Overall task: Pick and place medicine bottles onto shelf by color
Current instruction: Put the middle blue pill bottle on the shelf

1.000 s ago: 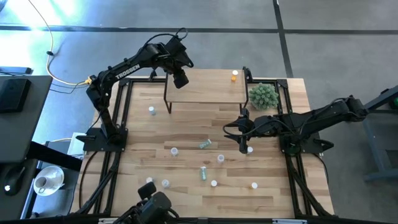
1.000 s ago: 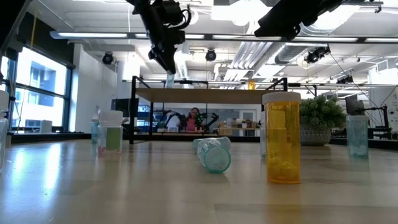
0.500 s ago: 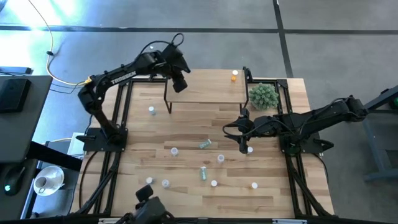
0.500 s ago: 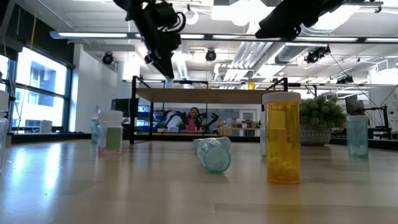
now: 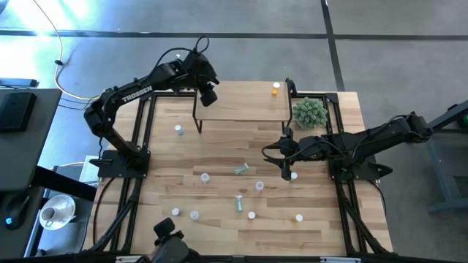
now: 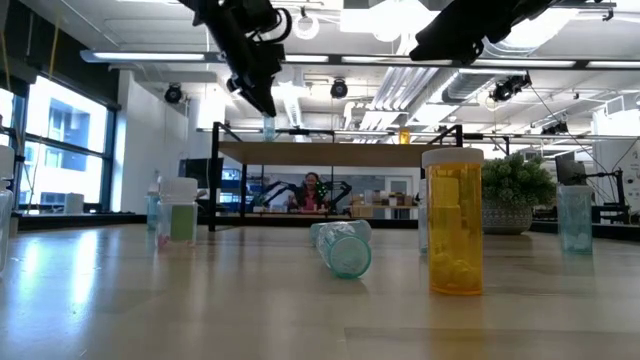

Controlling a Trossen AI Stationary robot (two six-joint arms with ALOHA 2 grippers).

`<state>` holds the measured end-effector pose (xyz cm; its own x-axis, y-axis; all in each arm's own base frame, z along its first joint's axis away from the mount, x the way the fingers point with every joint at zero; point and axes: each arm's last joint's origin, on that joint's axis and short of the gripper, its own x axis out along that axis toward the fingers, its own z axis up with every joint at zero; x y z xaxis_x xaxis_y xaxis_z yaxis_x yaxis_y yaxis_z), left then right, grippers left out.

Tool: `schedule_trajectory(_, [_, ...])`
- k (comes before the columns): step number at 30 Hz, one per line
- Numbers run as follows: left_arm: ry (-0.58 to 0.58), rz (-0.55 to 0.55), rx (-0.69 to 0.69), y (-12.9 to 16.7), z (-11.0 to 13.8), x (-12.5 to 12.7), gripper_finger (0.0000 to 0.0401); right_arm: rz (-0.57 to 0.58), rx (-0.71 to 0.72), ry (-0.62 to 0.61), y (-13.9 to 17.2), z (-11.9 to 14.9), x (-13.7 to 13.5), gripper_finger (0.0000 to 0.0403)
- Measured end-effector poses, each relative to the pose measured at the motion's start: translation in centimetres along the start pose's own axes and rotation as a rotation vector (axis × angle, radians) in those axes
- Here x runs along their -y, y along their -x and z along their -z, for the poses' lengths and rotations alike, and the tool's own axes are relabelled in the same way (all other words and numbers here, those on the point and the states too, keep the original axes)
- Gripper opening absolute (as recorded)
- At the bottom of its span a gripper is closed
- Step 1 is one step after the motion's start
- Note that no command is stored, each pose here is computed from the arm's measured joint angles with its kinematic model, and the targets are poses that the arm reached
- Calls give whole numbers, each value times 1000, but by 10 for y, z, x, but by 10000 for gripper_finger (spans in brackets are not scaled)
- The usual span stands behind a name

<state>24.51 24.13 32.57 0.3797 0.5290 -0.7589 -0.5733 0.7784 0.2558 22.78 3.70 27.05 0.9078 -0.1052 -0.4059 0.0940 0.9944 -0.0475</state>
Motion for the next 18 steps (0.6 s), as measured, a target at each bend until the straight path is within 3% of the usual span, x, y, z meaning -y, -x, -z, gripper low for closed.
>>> schedule_trajectory(18, [11, -25, -50, -13, 2, 1, 113, -1, 0, 0, 0, 0, 0, 201])
